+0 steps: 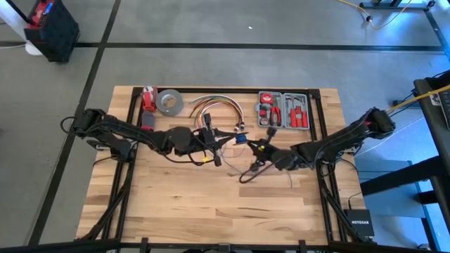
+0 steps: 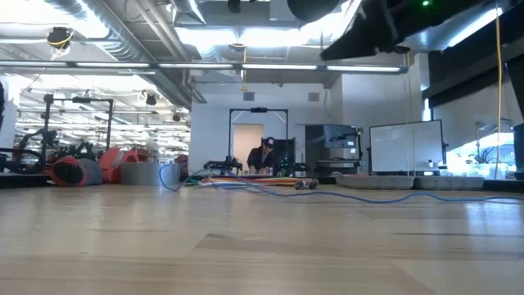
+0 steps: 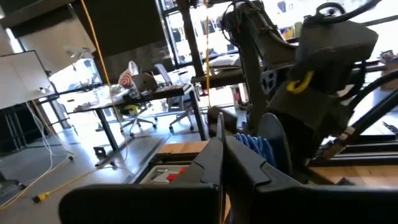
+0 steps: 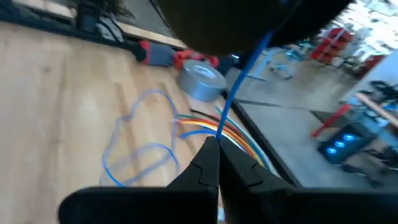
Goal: Coil cords
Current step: Coil the blue wire on the black spool
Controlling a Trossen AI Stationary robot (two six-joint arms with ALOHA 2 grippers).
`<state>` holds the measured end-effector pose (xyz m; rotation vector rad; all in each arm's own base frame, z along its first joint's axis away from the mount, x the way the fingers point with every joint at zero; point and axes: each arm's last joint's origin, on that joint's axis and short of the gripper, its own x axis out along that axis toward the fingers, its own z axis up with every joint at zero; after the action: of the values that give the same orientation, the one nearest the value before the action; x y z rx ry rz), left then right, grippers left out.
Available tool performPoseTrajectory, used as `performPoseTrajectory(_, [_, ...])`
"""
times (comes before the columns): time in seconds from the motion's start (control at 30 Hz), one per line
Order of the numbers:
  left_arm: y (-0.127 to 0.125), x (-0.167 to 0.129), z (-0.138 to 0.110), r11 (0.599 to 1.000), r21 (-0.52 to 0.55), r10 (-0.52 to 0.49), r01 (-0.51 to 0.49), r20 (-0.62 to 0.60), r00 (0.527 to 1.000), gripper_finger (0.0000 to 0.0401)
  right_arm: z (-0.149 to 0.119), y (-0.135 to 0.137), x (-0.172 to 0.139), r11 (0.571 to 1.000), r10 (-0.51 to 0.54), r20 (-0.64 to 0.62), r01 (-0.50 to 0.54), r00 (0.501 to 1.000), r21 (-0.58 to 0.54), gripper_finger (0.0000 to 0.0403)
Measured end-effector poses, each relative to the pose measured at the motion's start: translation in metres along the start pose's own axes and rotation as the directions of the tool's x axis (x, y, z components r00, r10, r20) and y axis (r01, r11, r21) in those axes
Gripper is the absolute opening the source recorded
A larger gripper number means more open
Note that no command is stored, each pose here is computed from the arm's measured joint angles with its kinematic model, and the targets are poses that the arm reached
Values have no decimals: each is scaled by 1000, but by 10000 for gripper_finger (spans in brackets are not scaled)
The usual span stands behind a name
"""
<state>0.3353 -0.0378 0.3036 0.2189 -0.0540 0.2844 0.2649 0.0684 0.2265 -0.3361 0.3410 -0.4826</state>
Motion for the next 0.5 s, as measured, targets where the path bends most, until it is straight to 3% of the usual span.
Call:
performPoseTrajectory(0.23, [0,0,1,1000,3,0,0,2,1000,1,3,0,2,998,-39,21,38,999,58,65])
performPoseTrajectory(0.5, [1,0,0,999,18,42,-42,-11,999,0,9,-6,-40,999,48,-36,-49,998,-20,154])
